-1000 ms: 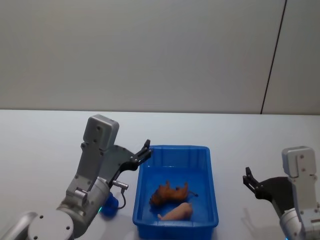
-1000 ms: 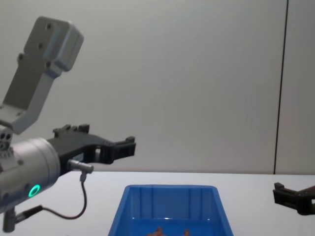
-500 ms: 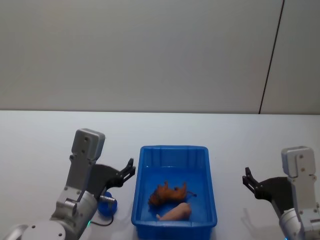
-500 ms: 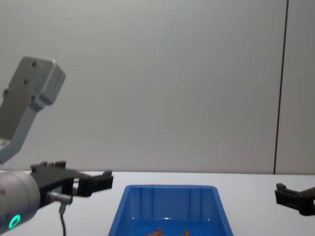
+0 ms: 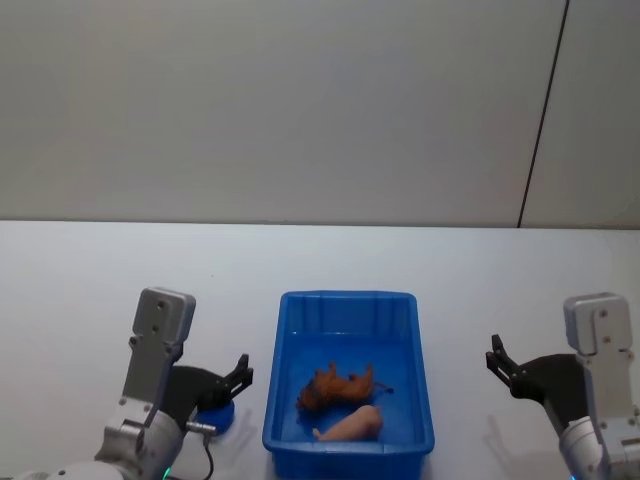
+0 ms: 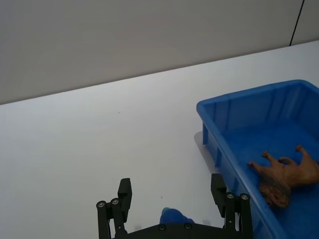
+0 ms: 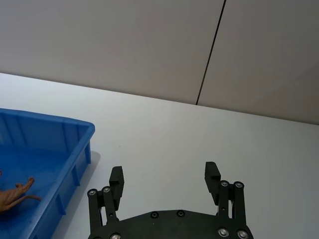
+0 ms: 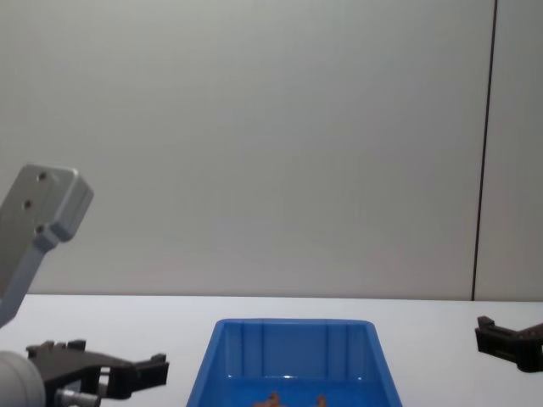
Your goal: Pick up the two dolls from the table and place them into the box.
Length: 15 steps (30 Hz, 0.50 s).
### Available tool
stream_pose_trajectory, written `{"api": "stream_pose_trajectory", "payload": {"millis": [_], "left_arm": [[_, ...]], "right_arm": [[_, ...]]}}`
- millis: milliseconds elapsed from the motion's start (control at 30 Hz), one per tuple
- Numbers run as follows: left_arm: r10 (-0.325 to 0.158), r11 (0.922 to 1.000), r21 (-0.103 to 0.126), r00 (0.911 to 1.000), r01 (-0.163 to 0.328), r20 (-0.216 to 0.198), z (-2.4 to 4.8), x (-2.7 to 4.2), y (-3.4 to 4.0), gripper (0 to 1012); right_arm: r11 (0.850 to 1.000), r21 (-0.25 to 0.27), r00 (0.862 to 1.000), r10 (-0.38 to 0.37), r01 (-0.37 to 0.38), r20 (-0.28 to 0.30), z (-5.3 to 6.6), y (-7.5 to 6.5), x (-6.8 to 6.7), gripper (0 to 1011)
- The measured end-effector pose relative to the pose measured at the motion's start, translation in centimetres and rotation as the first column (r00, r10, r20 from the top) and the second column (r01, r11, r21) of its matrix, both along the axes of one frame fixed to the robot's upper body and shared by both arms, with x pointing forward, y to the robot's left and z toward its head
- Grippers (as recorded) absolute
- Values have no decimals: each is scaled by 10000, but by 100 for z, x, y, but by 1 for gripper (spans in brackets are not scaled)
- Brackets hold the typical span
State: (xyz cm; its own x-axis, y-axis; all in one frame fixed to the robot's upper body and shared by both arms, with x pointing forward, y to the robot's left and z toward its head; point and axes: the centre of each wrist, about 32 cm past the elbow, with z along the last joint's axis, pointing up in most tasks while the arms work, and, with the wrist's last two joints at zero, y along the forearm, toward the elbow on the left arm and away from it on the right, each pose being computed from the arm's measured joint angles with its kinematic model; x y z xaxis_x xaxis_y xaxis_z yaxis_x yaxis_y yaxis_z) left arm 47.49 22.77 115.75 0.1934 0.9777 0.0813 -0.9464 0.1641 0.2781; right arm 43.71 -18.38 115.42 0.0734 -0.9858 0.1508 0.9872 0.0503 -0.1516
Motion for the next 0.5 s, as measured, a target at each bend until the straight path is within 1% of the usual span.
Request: {"api": "stream_pose_trajectory", "payload": {"millis": [33, 267, 500], "left_arm": [[0, 10000, 0, 10000, 0, 0, 0, 0, 0, 1000], [171, 9997, -152, 9990, -178, -414, -90, 3, 27, 1000], [260, 9992, -292, 9973, -281, -685, -163, 15, 42, 1000]], "right_arm": [[10000, -1, 10000, -1, 1, -1, 0, 0, 0, 1001], [10000, 0, 10000, 0, 0, -1, 0, 0, 0, 1001], [10000, 0, 10000, 0, 0, -1, -1, 0, -1, 1001]]}}
